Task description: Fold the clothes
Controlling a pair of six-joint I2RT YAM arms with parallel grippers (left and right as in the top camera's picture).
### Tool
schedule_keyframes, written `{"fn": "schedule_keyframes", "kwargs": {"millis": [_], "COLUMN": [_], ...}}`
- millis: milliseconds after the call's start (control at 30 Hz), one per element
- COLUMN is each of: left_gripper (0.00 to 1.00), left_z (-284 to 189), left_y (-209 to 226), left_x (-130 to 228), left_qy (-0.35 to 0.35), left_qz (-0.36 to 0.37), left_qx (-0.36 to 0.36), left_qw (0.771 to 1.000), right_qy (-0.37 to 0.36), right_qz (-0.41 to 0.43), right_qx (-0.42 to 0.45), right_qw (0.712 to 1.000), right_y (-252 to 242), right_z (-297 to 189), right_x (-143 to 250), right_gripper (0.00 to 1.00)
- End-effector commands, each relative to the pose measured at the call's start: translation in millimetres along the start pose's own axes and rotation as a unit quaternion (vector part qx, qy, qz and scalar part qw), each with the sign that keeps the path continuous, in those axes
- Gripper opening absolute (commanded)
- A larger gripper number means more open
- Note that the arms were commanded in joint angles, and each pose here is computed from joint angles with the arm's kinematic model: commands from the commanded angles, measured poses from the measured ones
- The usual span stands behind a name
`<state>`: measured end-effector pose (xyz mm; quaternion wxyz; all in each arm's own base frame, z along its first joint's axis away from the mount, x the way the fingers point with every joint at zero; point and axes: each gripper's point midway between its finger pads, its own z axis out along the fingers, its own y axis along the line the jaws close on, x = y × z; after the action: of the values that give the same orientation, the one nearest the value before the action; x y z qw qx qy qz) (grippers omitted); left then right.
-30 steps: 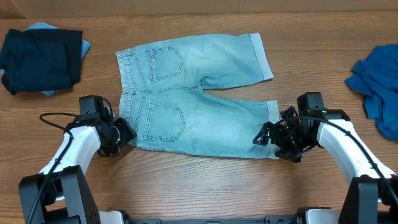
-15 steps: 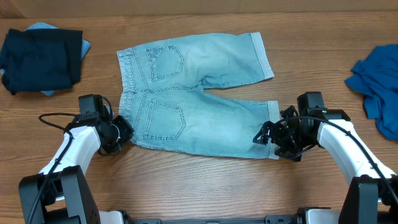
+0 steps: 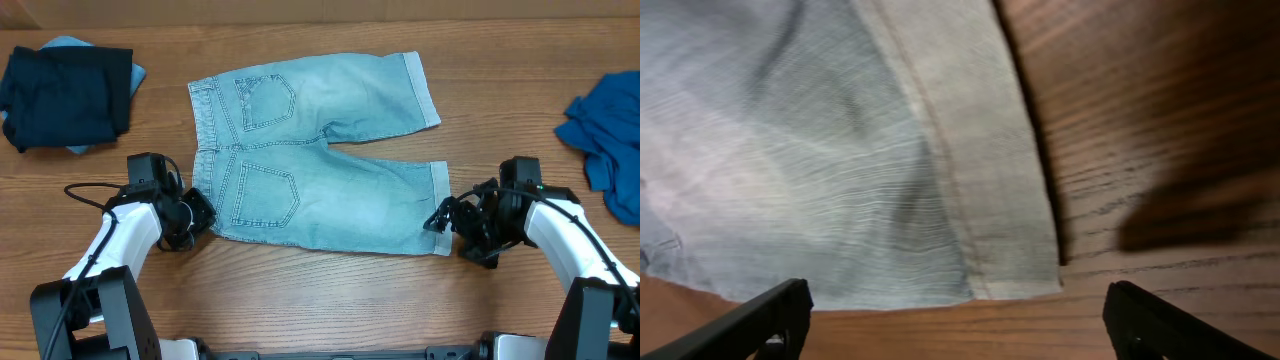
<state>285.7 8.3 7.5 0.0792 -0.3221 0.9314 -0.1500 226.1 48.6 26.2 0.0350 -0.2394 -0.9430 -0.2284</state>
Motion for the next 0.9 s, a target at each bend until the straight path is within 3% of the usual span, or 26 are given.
{"fn": "schedule_keyframes", "kwargs": {"millis": [0,267,467,667,867], "left_gripper": [0.04,0.04,0.04,0.04,0.04], "left_z": [3,3,3,3,3], "left_y": [-1,-1,-1,-2,-3], "left_x": [7,7,7,6,6], "left_qy": [0.016,0.017,0.016,0.016,0.016], "left_qz": [0.021,0.039,0.048,0.052,0.053], "left_qx": [0.009,0.010,0.011,0.013,0.015], "left_qw": [1.000,0.999,0.999,0.998,0.998], "right_qy": [0.006,0.017,0.009,0.005,0.053], "right_qz": [0.035,0.058,0.086,0.092,0.189], "right_qx": [0.005,-0.078,-0.132,-0.137,-0.153], "right_qw": [0.999,0.995,0.987,0.986,0.969], "right_y": [-9,1,-4,-6,-7], "right_z": [8,29,19,17,28], "right_x": [7,18,11,8,33], "right_gripper": [0.95,0.96,0.98,0.99,1.00]}}
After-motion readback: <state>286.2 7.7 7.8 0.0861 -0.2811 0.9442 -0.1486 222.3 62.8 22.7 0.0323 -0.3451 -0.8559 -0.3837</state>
